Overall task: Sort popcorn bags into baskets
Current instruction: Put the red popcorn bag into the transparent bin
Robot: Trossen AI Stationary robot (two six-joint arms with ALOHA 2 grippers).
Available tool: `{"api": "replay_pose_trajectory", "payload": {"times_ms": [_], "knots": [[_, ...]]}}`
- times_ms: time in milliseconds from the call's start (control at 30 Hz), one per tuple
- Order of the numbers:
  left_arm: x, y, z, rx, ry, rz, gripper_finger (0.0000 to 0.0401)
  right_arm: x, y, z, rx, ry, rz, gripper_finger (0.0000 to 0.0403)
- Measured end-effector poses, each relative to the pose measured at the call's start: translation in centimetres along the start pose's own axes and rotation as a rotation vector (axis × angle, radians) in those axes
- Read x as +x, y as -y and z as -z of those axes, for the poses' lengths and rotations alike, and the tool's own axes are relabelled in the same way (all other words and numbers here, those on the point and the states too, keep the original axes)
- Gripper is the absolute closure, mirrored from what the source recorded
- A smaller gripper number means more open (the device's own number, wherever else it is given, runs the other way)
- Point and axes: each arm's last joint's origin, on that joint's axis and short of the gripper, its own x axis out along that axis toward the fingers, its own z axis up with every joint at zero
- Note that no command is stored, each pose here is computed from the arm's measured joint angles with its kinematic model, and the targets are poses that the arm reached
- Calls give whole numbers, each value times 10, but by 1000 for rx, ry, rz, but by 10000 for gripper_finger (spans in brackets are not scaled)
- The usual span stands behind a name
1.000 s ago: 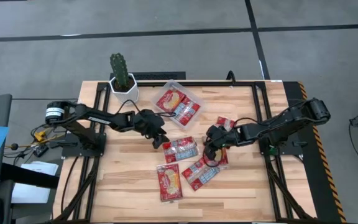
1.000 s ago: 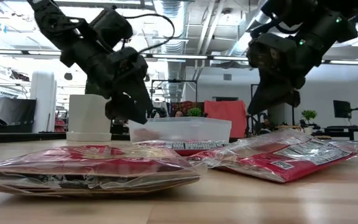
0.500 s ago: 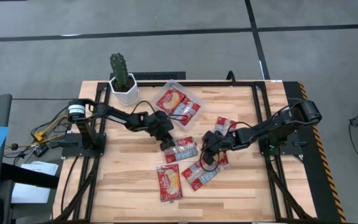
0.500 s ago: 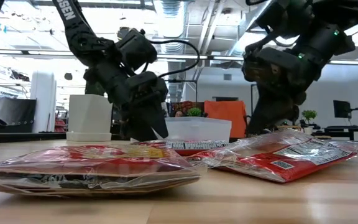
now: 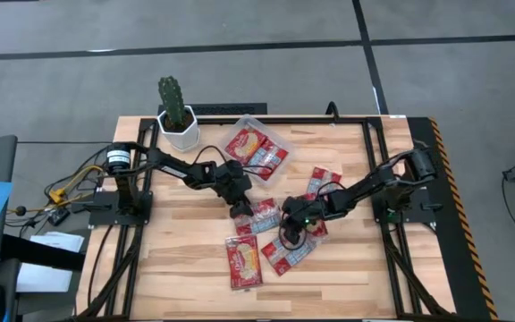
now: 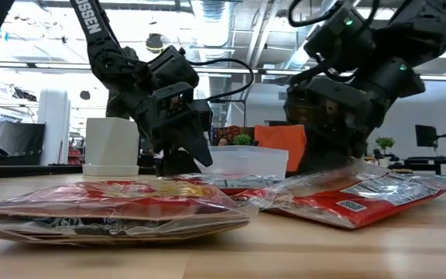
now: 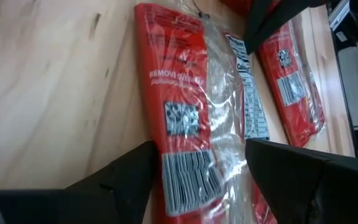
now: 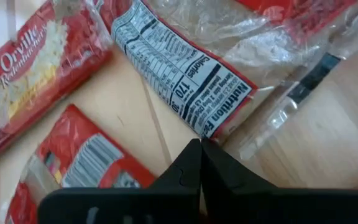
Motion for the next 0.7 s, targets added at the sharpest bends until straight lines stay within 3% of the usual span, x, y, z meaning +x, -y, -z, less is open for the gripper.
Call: {"api": "replay_pose_trajectory", "payload": {"times_ms": [233, 600, 700], "knots": [[1, 2, -4, 19, 5, 15, 225, 7, 0, -15, -30, 7, -8, 375], [1, 3, -3, 71, -10, 45, 385, 7, 9, -25, -19, 44, 36, 373], [-3, 3, -6, 39, 6, 43, 390, 4, 8, -26, -18, 44, 44, 372]]}}
